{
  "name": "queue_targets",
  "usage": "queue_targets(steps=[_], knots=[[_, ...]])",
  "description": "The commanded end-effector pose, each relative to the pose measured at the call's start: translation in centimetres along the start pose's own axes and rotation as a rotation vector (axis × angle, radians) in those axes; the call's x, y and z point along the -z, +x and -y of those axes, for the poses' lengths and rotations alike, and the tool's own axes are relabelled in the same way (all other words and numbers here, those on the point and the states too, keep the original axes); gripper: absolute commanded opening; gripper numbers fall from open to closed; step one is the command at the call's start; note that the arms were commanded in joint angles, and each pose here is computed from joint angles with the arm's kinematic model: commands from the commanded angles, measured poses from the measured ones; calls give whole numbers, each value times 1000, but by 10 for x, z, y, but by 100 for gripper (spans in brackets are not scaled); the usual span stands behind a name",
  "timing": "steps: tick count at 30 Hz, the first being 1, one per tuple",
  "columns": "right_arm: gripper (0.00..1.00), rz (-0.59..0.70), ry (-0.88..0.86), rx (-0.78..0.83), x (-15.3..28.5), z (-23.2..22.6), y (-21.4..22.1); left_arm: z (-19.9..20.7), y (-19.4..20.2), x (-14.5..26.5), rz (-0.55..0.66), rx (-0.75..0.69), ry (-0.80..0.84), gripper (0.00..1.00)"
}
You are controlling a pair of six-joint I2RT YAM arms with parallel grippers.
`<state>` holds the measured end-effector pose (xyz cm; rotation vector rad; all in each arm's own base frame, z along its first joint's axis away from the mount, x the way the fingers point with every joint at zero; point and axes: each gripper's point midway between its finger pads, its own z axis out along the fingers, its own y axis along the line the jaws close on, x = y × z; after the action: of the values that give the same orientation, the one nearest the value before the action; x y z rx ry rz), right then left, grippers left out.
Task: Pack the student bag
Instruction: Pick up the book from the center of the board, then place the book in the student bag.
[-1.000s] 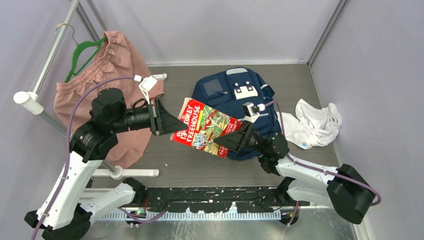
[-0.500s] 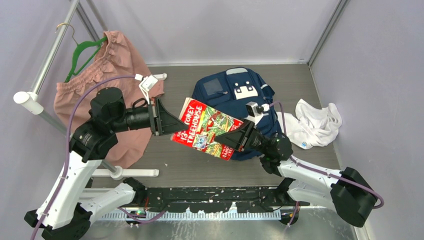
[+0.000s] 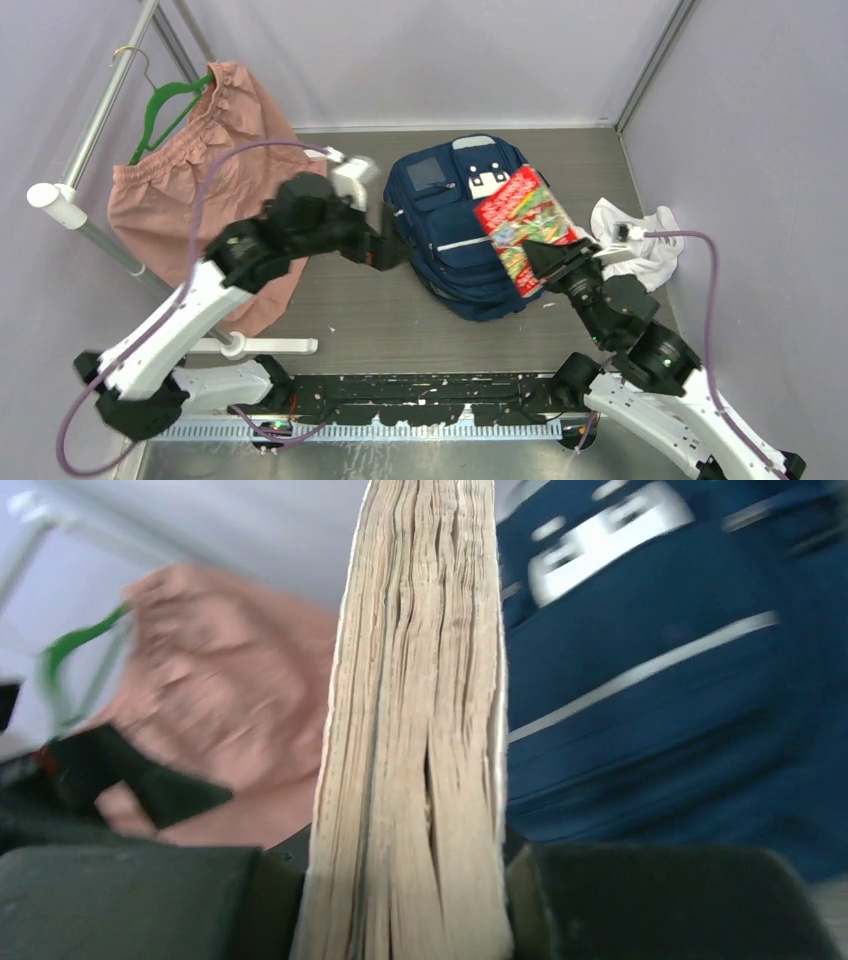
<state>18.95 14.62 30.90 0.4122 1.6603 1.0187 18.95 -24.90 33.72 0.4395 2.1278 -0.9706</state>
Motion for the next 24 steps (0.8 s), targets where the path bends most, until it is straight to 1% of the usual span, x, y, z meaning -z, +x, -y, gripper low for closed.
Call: queue_targets(steps=[1, 4, 7, 8, 9, 12, 15, 18, 22, 24], knots=[[1, 201, 504, 338, 51, 77, -76, -32, 19, -48, -42, -341, -314, 100], [1, 273, 620, 396, 76, 84, -106, -10, 34, -78, -50, -578, -299, 100], [1, 305, 686, 424, 92, 89, -121, 16, 50, -110, -8, -881, -289, 100], [1, 304, 697, 429, 94, 90, -121, 24, 55, -124, 9, -940, -293, 100], [1, 300, 703, 430, 95, 91, -121, 23, 64, -136, -10, -986, -310, 100], [1, 288, 701, 433, 95, 93, -118, 25, 86, -170, -58, -1079, -338, 99], [1, 293, 694, 429, 100, 93, -120, 36, 104, -194, -39, -1176, -355, 100], [1, 311, 678, 410, 106, 91, -125, 37, 118, -215, -40, -1226, -382, 100], [1, 326, 651, 385, 110, 90, -127, 23, 123, -239, -44, -1294, -502, 100], [1, 314, 646, 386, 109, 90, -124, 17, 121, -247, -49, -1294, -546, 100]])
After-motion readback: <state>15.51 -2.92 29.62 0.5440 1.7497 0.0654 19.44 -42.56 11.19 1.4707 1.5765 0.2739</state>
